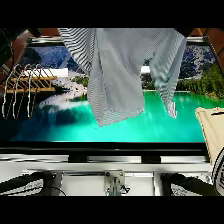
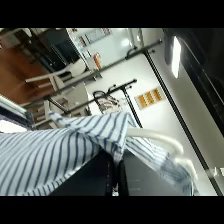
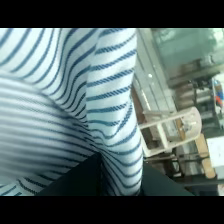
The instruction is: Fold the shirts.
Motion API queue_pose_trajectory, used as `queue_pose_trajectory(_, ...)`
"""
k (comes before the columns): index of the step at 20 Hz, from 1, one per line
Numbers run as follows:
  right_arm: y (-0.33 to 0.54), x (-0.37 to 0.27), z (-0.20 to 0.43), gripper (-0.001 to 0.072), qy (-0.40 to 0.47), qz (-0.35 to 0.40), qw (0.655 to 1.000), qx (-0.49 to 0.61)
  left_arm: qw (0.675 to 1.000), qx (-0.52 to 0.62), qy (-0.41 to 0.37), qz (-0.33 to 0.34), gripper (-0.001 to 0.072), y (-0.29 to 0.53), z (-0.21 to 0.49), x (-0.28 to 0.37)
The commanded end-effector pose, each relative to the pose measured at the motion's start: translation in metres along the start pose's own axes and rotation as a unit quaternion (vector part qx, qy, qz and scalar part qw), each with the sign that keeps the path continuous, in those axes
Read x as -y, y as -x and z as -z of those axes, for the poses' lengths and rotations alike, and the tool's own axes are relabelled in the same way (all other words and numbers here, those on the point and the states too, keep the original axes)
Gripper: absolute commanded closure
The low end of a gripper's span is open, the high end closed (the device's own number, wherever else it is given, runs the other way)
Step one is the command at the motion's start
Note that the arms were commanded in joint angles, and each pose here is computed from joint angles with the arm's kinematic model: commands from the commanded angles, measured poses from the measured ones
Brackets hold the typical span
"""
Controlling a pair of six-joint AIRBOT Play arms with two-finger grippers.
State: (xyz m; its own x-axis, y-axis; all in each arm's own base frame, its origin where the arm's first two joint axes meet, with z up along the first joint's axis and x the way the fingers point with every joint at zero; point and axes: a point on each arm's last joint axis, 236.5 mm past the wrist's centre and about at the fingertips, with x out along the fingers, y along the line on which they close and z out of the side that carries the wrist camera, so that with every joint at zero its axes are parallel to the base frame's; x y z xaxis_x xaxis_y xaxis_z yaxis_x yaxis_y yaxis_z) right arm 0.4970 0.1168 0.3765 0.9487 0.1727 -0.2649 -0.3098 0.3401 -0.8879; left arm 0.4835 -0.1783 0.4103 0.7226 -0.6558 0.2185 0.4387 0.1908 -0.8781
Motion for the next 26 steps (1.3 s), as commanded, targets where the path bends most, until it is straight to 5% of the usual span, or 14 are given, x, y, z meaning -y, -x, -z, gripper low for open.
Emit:
queue_pose_trajectory(1, 0.004, -0.03, -0.025, 0.0628, 0.011, -0.043, 0.999, 0.009, 0.998, -0.004, -0.054, -0.01, 0.0654, 0.003, -0.006, -0.013)
queue_pose_trajectory(9, 0.004, -0.026, 0.003, 0.0628, -0.076, -0.031, 0.995, -0.051, 0.97, -0.169, -0.177, 0.007, 0.0655, 0.044, 0.041, -0.026)
queue_pose_trajectory(18, 0.029, -0.125, -0.007, 0.0629, -0.139, -0.234, 0.959, -0.076, 0.932, -0.246, -0.257, 0.074, 0.0655, 0.045, 0.097, -0.008)
queue_pose_trajectory(26, 0.035, -0.113, 0.015, 0.0629, -0.074, -0.188, 0.969, -0.144, 0.896, -0.338, -0.286, 0.038, 0.0655, 0.064, 0.134, -0.037)
